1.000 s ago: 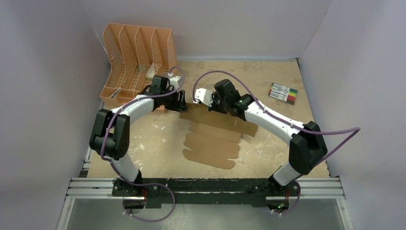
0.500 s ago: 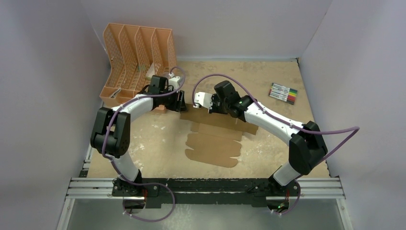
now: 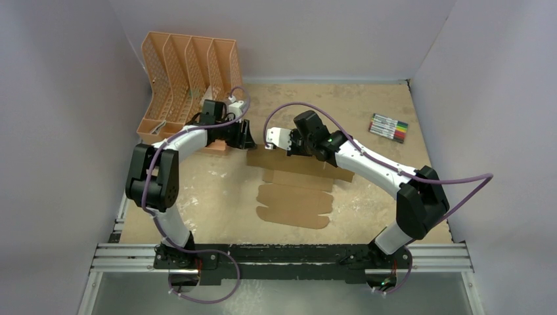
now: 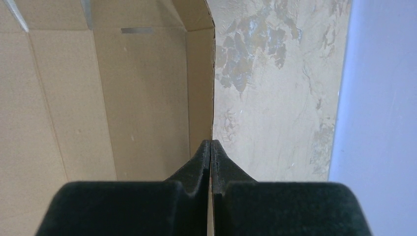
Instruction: Fold the paper box
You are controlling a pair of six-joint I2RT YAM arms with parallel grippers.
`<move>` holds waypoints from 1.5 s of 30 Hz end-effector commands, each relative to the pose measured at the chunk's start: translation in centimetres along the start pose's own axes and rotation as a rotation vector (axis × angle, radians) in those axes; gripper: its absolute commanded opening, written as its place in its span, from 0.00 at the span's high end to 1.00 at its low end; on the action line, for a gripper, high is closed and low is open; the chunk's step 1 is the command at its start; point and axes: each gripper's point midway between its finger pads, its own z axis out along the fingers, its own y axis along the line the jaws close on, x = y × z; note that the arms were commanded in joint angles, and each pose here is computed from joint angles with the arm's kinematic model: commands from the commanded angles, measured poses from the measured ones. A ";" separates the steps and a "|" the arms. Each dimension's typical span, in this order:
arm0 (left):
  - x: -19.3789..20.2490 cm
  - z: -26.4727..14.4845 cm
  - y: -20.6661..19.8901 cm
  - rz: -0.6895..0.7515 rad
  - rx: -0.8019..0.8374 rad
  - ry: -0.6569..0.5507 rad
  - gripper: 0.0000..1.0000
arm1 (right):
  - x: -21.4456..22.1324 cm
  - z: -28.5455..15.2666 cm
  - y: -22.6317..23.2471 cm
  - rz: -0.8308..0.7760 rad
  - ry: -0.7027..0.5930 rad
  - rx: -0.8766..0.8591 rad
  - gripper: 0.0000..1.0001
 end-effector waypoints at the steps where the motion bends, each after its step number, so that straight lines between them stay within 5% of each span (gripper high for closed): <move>1: -1.6 -0.1 -1.7 0.044 0.100 -0.038 0.60 | -1.9 -1.3 -2.0 -0.029 -0.057 0.063 1.00; 19: -4.2 -1.9 -4.7 0.069 0.009 -0.162 0.98 | -1.7 -1.3 -6.5 -0.116 0.007 0.270 1.00; 29: -4.8 -2.6 -6.0 0.033 -0.203 -0.334 1.00 | -0.5 -0.1 -6.3 -0.178 0.028 0.429 1.00; 45: -1.1 -1.3 -9.8 -0.054 -0.205 -0.430 1.00 | -1.0 0.6 -1.4 -0.197 -0.013 0.488 1.00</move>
